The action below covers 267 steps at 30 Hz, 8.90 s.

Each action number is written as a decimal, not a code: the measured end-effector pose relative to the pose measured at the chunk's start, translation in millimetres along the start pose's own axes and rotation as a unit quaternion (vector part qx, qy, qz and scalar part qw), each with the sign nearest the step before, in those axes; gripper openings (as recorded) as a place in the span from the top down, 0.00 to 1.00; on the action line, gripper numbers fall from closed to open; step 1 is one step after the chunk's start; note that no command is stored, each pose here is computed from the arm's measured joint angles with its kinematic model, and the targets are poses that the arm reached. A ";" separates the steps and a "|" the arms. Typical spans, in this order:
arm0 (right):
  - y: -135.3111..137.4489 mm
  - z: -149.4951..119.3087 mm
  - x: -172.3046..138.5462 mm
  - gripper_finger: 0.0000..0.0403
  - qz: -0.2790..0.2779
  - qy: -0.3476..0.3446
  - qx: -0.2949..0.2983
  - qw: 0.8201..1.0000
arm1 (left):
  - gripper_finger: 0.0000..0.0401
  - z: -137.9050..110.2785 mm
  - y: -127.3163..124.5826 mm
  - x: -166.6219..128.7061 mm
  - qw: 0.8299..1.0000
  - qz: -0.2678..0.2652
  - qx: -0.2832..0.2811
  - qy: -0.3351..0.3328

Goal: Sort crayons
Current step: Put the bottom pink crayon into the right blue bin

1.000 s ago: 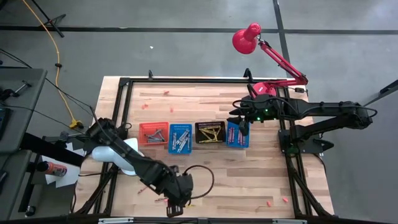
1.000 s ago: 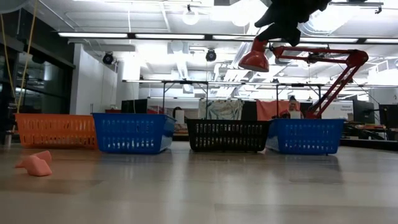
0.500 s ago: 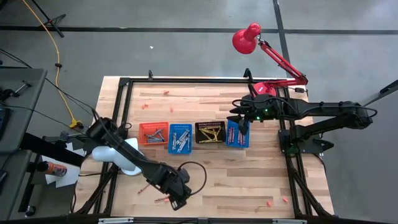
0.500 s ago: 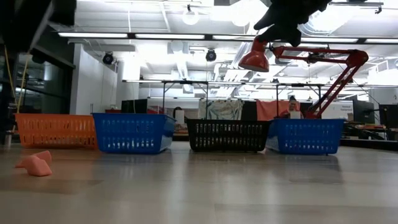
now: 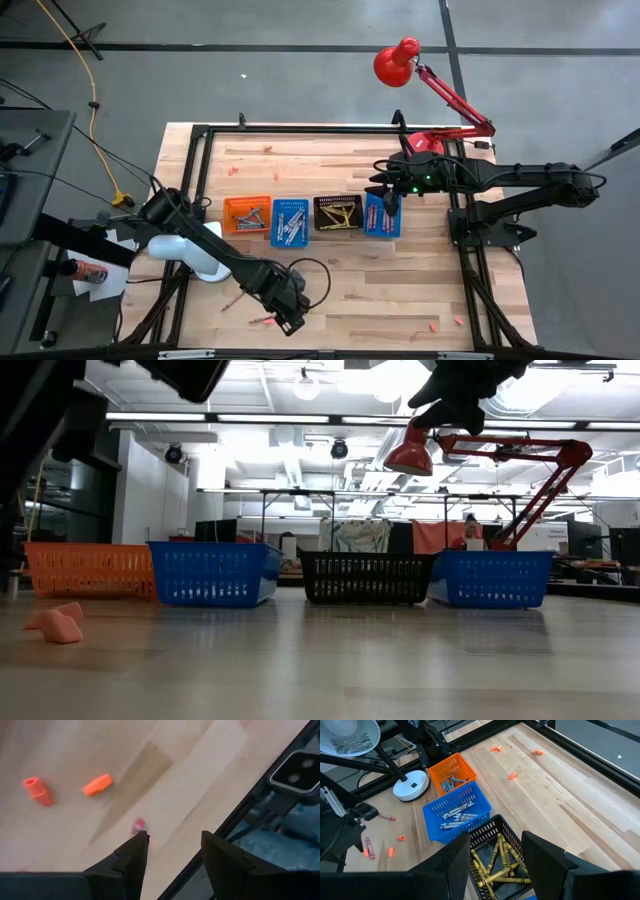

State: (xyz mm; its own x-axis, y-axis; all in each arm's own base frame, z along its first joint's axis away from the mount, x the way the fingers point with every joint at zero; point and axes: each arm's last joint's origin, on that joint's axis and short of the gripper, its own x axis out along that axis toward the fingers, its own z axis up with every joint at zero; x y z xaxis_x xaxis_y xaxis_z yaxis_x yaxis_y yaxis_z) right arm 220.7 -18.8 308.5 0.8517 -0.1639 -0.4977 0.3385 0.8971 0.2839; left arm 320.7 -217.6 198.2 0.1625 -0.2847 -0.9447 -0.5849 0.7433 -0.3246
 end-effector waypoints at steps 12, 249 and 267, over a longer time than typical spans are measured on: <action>0.0 -0.1 0.1 0.57 0.000 0.000 0.000 1.000 | 0.57 -6.3 11.1 11.0 0.999 0.028 0.011 0.010; 31.6 49.8 105.0 0.99 0.114 -0.131 -0.049 0.984 | 0.79 102.2 206.6 -186.0 0.725 -0.165 0.206 -0.636; -0.6 24.5 28.3 1.00 0.043 0.006 -0.055 0.998 | 0.54 54.5 242.1 -216.8 0.761 -0.114 0.152 -0.620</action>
State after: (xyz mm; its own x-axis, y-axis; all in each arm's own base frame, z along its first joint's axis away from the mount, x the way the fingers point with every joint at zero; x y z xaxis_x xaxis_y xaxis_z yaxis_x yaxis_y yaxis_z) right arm 254.4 -34.0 314.4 0.8703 -0.0796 -0.4861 0.2182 0.9471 0.2355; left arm 187.1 57.0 322.0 0.9675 0.2237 -0.1177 -0.2495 0.9194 -0.3039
